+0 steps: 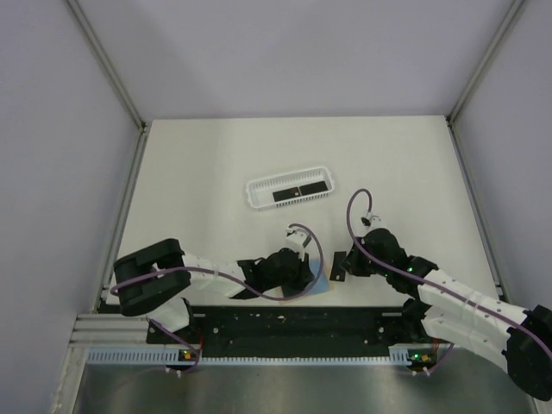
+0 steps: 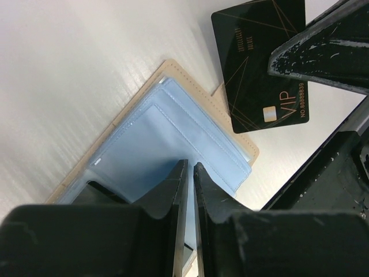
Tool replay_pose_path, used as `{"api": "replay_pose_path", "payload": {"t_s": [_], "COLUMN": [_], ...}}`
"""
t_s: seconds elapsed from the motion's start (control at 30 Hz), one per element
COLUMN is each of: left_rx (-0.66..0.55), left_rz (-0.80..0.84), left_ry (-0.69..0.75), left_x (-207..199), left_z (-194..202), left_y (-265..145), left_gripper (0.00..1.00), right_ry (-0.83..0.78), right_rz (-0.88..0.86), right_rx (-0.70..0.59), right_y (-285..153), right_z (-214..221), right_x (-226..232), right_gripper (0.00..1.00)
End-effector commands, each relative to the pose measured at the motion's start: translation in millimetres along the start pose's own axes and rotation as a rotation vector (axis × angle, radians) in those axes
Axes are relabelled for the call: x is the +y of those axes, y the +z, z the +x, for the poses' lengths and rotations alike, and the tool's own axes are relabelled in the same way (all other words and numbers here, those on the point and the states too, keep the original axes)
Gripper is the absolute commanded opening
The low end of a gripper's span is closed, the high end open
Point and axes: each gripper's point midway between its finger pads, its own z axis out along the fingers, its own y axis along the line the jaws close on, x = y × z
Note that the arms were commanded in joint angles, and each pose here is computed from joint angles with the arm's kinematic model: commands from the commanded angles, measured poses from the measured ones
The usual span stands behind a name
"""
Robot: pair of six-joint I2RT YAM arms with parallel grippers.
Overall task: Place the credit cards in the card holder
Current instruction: Insert the credit card into the card holder.
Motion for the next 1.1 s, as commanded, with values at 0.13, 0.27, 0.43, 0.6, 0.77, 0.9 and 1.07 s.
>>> {"api": "replay_pose_path", "payload": {"t_s": [0.13, 0.27, 0.43, 0.6, 0.77, 0.9, 1.07], "left_rx": [0.141, 0.14, 0.137, 0.132, 0.132, 0.129, 0.12], "left_rz": [-0.152, -0.16, -0.169, -0.165, -0.16, -0.16, -0.155], "left_ry": [0.044, 0.043, 0.044, 0.037, 0.028, 0.025, 0.022], "left_x": [48, 52, 55, 55, 55, 56, 53], "left_z": [45, 47, 47, 47, 48, 49, 46], "left_y": [-22, -26, -31, -32, -31, -32, -32], "left_gripper": [0.15, 0.15, 0.15, 0.15, 0.15, 0.15, 0.15], "right_ry": [-0.005, -0.007, -0.005, -0.01, -0.038, -0.049, -0.046], "right_rz": [0.076, 0.081, 0.081, 0.049, -0.156, -0.331, -0.396], "right_rx": [-0.019, -0.017, -0.025, -0.058, -0.191, -0.222, -0.144], "right_y": [0, 0, -1, -6, -25, -38, -29], "right_z": [-7, -5, -8, -16, -39, -40, -27], "right_x": [-12, -14, -13, -6, 30, 58, 69], "right_gripper": [0.0, 0.0, 0.0, 0.0, 0.0, 0.0, 0.0]}}
